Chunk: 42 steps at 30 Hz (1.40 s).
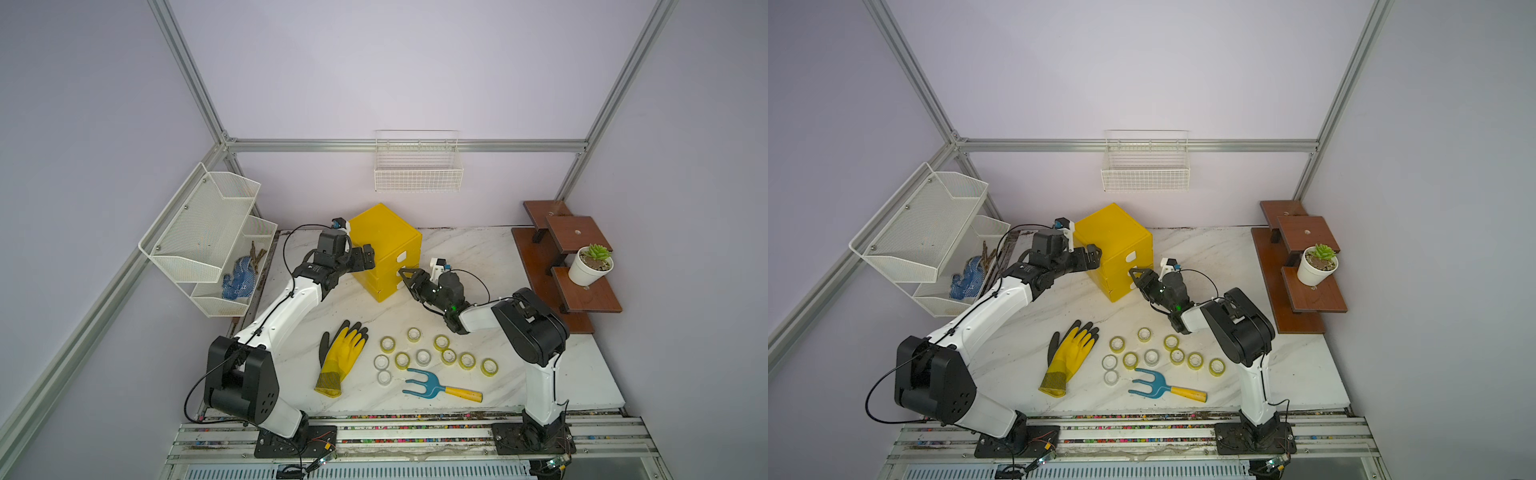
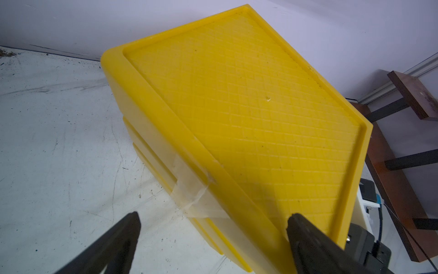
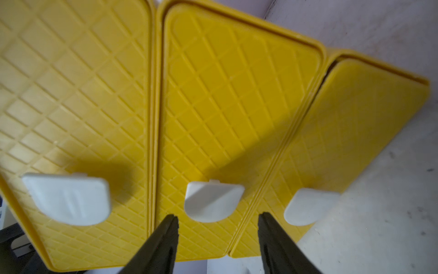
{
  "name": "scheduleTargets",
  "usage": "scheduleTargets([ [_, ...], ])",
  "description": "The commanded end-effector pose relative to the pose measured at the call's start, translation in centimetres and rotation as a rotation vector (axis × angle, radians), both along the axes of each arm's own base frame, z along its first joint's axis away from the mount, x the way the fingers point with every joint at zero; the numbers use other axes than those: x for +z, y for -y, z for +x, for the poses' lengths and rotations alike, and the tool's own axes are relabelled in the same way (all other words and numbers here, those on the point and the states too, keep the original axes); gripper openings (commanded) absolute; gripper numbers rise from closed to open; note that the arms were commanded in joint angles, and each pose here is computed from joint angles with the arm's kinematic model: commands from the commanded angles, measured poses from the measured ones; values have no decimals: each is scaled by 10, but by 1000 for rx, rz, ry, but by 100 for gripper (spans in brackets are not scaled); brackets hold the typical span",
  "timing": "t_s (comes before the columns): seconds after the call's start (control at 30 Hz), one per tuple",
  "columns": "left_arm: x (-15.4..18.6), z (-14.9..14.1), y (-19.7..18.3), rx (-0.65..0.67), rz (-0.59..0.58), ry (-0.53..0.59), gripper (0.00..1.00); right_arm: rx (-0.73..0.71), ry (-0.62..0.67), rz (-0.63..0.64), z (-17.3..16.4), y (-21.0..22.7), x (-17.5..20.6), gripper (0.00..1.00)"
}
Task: Place the transparent tape into the drawer according to color
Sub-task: Open the drawer in the storage box.
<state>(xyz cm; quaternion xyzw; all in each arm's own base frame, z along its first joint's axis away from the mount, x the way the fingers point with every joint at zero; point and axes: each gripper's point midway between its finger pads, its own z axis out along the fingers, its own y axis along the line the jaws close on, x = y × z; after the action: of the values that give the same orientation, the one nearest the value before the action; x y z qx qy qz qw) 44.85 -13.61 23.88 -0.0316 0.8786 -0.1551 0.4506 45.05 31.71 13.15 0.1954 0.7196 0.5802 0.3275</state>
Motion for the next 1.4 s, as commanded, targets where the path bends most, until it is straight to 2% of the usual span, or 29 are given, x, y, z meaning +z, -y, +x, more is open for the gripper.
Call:
scheduleTargets([
  [0.0,-19,-9,-13,19,38,-62,100,-7,67,46,10,-2,17,59],
  [0.6,-23,-9,-10,7,33,-73,100,-13,122,87,19,-3,21,54],
  [0.8,-26,-9,-8,0,25,-80,100,-7,124,91,21,-5,18,42],
  [0.93,-28,-9,-6,-8,20,-85,100,1,129,107,19,-6,18,39],
  [1.13,-30,-6,-3,-17,12,-90,100,4,132,125,3,3,26,38],
  [1.37,-29,-5,-2,-21,9,-88,100,7,111,163,-33,24,24,38],
])
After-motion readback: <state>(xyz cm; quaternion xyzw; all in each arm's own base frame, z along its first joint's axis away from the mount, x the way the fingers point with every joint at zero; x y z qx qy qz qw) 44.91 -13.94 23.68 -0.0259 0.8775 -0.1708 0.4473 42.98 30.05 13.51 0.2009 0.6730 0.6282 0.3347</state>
